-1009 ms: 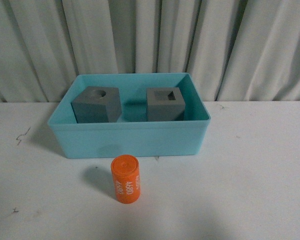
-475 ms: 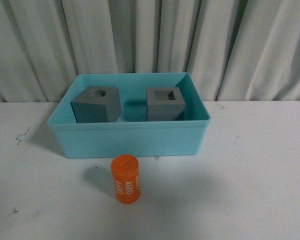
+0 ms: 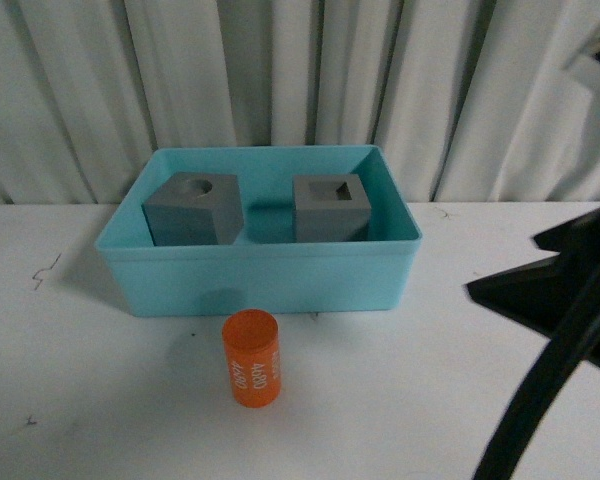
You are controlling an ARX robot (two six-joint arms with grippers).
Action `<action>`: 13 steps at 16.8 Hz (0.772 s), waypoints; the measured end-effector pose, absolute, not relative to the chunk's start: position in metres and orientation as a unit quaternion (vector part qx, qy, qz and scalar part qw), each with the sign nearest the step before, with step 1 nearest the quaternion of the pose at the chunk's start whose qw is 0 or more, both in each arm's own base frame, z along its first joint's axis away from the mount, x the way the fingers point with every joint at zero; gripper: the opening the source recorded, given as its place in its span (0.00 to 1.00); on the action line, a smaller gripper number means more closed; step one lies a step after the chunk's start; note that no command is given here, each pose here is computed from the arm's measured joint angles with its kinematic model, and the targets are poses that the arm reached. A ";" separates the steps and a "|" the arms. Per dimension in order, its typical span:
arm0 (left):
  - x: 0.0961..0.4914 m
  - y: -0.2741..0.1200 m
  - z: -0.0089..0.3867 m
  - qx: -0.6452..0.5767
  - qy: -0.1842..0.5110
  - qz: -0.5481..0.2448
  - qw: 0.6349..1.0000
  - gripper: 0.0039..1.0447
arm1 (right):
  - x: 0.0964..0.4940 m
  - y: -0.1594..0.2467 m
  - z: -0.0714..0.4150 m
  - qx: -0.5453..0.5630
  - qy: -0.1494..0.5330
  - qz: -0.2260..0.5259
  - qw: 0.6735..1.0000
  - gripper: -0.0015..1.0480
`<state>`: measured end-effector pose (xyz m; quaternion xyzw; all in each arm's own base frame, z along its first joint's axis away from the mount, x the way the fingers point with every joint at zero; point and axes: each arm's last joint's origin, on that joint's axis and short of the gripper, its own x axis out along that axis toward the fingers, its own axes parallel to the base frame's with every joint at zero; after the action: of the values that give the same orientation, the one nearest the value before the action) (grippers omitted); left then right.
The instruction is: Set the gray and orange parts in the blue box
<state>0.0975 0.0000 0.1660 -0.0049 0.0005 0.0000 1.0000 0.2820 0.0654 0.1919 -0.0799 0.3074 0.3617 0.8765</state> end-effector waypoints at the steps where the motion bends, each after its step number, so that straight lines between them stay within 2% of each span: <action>1: 0.098 0.000 0.166 -0.005 0.000 0.000 1.000 0.94 | 0.288 0.084 0.195 -0.099 0.295 0.380 0.871 0.94; 9: 0.098 0.000 0.166 -0.005 0.000 0.000 1.000 0.94 | 0.337 0.173 0.168 -0.192 0.313 0.429 0.825 0.94; 13: 0.098 0.000 0.166 -0.005 0.000 0.000 1.000 0.94 | 0.341 0.202 0.146 -0.206 0.333 0.452 0.801 0.94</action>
<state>0.0975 0.0000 0.1660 -0.0049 0.0005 0.0000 1.0000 0.3415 0.2025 0.1461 -0.2064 0.3327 0.4523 0.8014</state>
